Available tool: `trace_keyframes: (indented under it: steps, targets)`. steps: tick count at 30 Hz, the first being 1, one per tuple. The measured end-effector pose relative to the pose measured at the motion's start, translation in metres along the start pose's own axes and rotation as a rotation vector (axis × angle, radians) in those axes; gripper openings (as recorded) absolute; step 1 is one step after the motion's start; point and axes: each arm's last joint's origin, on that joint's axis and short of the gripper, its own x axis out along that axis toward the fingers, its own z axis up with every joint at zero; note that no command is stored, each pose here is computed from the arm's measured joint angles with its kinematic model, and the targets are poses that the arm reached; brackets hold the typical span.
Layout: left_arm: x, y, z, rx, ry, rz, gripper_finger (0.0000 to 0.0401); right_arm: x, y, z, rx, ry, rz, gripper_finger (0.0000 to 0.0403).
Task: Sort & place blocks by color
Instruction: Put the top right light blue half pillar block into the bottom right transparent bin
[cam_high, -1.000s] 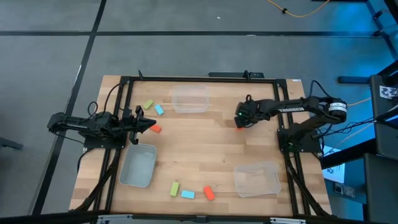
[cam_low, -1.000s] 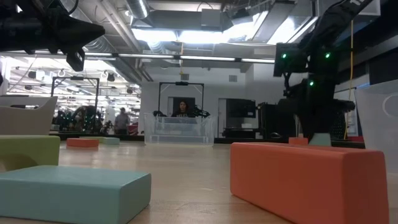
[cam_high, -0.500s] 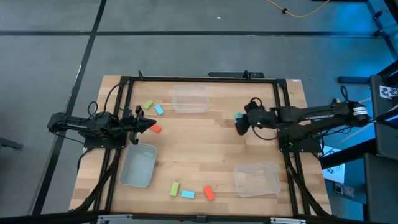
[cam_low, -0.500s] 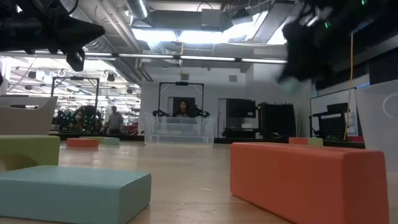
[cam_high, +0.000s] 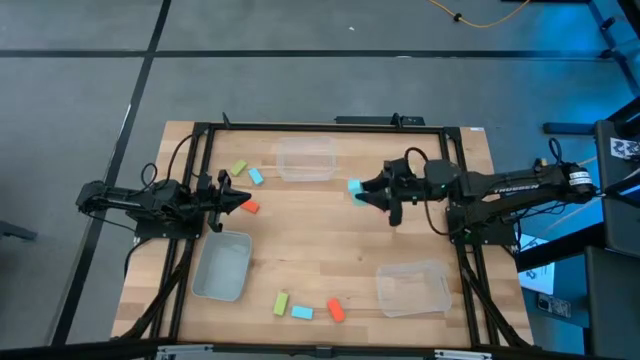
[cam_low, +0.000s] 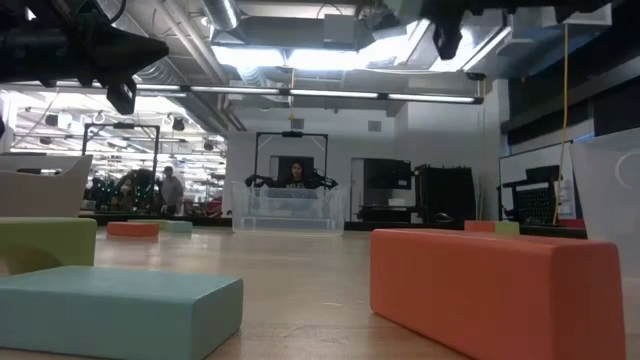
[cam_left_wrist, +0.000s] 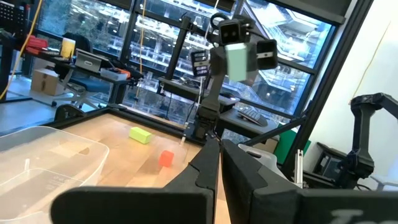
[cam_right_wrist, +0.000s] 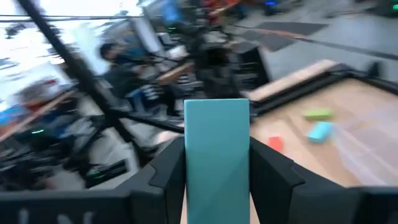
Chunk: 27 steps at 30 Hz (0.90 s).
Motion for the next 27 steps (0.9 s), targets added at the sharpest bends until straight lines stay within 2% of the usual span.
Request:
trace_keyframes:
  steps: [19, 24, 27]
  targets:
    - [0.0, 0.0, 0.0, -0.002, -0.008, 0.009, 0.0011, 0.0, 0.001, -0.006, -0.042, 0.051, 0.005, 0.0138]
    - [0.0, 0.0, 0.008, -0.073, -0.095, 0.051, 0.0011, 0.0, 0.001, -0.006, -0.042, 0.051, 0.005, 0.0138]
    - [0.001, -0.004, 0.021, -0.047, -0.162, 0.054, 0.0011, 0.0, 0.001, -0.005, -0.046, 0.05, 0.006, 0.0138]
